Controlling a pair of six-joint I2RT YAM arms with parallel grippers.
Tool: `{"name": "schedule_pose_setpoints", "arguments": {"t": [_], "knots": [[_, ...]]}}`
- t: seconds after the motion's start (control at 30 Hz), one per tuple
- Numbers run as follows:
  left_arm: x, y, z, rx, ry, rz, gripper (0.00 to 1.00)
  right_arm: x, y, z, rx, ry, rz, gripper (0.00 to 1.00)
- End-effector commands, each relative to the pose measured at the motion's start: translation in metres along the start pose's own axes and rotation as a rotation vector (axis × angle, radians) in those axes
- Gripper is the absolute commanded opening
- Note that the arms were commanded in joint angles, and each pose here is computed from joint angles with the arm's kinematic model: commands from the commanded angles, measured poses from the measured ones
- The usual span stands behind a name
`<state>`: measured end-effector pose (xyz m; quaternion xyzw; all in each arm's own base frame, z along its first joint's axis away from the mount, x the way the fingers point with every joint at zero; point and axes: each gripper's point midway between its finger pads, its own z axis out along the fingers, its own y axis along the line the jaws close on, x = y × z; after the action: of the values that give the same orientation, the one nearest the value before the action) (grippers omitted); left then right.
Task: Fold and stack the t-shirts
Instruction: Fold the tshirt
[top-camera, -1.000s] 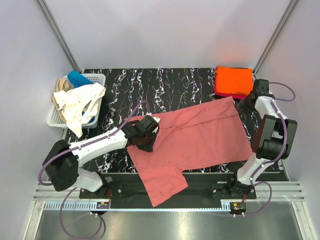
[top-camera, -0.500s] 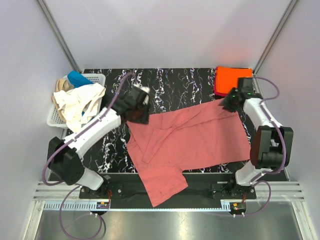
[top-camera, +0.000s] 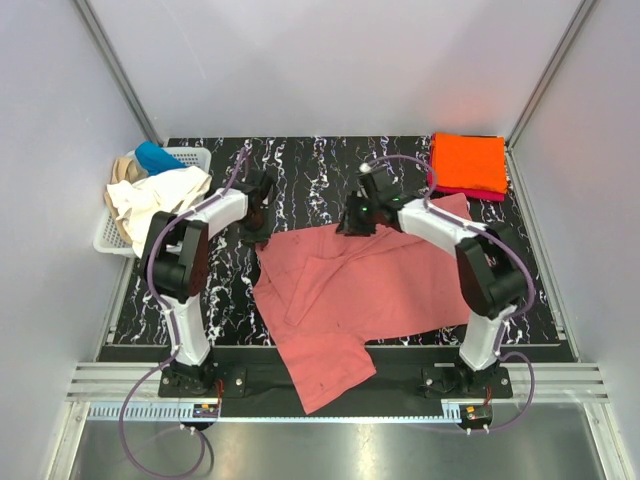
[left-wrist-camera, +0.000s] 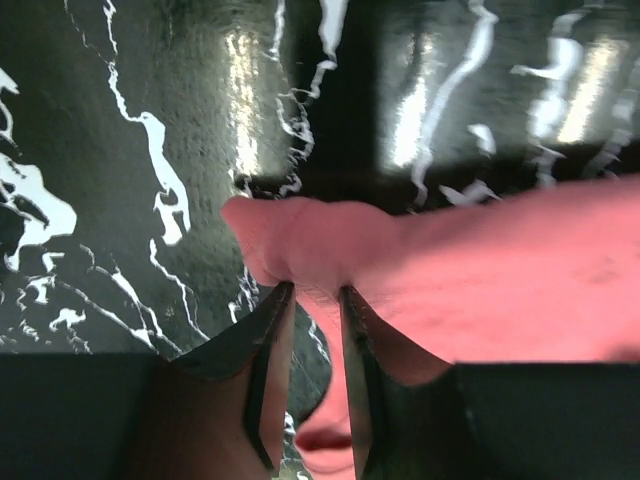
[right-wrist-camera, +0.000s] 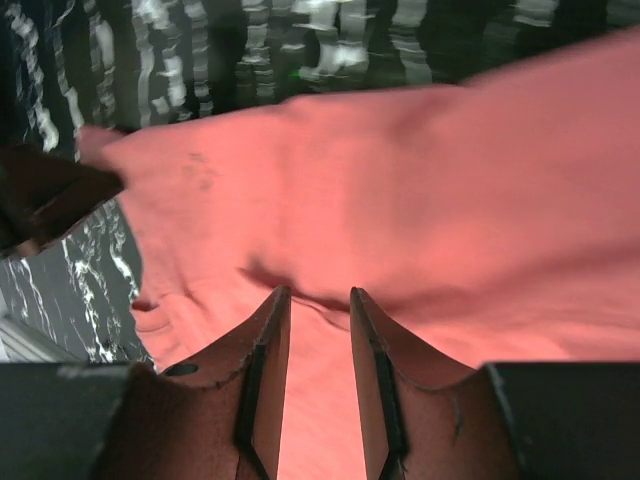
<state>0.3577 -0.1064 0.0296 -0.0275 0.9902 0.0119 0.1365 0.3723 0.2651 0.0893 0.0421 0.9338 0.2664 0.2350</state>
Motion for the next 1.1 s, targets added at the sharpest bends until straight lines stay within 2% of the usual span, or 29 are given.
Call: {"name": "schedule_pose_setpoints", "arguments": {"t": [0.0, 0.03, 0.17, 0.47, 0.63, 0.77, 0.9, 1.07], "knots": [[-0.020, 0.009, 0.007, -0.020, -0.046, -0.037, 0.29, -0.007, 0.046, 0.021, -0.116, -0.002, -0.148, 0.37], [-0.018, 0.015, 0.015, -0.033, -0.024, -0.047, 0.29, -0.007, 0.061, 0.024, -0.148, 0.000, -0.183, 0.38], [-0.017, 0.021, 0.020, -0.028, -0.007, -0.068, 0.28, 0.006, 0.067, 0.046, -0.203, 0.067, -0.275, 0.39], [-0.049, 0.015, -0.010, 0.040, -0.099, -0.062, 0.31, 0.039, 0.090, 0.051, -0.353, 0.166, -0.462, 0.43], [-0.062, 0.007, -0.023, 0.069, -0.108, -0.057, 0.30, 0.045, 0.086, 0.065, -0.326, 0.175, -0.478, 0.45], [-0.069, 0.012, -0.044, 0.059, -0.167, -0.071, 0.30, 0.048, 0.081, 0.075, -0.319, 0.188, -0.488, 0.47], [-0.072, 0.003, -0.060, 0.116, -0.192, -0.082, 0.30, 0.053, 0.084, 0.079, -0.339, 0.208, -0.502, 0.47], [-0.059, -0.025, -0.042, 0.249, -0.121, -0.091, 0.30, 0.059, 0.085, 0.081, -0.348, 0.218, -0.530, 0.47]]}}
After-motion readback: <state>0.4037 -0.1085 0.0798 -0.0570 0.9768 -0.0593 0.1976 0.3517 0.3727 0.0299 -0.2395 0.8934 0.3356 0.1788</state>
